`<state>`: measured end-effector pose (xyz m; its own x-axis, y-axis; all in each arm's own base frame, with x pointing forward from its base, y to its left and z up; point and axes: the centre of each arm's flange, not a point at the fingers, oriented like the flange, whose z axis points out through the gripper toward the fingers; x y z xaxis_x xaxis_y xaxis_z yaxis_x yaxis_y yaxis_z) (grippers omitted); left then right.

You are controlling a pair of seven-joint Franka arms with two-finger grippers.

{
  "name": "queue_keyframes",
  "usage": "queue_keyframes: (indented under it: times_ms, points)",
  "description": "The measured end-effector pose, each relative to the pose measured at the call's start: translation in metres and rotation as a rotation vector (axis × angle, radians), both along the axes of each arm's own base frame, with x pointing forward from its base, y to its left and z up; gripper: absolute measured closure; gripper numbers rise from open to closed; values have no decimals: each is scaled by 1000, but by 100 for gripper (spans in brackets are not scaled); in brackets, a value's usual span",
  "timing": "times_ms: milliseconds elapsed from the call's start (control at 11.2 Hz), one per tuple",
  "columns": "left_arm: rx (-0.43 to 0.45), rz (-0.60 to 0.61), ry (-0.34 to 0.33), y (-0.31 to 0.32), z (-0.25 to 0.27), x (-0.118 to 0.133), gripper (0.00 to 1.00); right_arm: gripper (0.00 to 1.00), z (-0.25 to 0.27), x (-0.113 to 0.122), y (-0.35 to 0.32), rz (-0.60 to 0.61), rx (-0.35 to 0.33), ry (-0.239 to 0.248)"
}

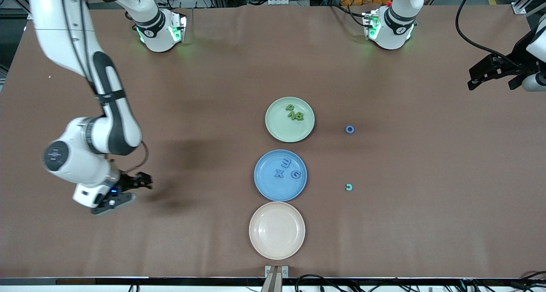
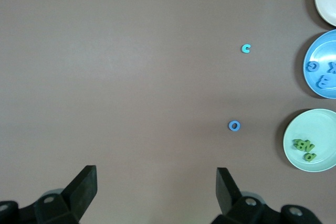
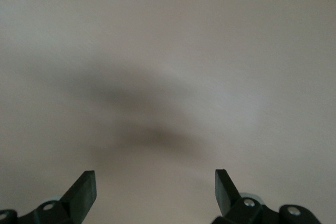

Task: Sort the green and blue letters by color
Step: 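Move the right gripper to the blue a and lower onto it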

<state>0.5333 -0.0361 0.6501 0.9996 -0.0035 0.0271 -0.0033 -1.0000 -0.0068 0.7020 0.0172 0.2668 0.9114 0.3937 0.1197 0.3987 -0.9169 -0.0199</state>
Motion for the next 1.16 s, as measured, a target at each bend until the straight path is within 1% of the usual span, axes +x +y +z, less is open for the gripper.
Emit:
queue_keyframes:
  times_ms: [268,447,536,715,983,1162]
  points:
    - [-13,-1,14,-2,-2,0,0,0,-2,-20,-114,96,-56,26]
    - [-14,-1,19,-2,-3,0,0,0,-16,-37,-159,129,-64,62]
    - [-14,-1,20,-2,-3,-1,0,0,-23,-47,-177,149,-89,88]
    - [-14,-1,22,-1,-4,0,0,0,-33,-67,-202,169,-103,128]
    - [-14,-1,24,-2,-4,0,0,0,-49,-86,-215,181,-89,164]
    - [-14,-1,25,-2,-5,0,0,0,-62,-93,-211,183,-96,146]
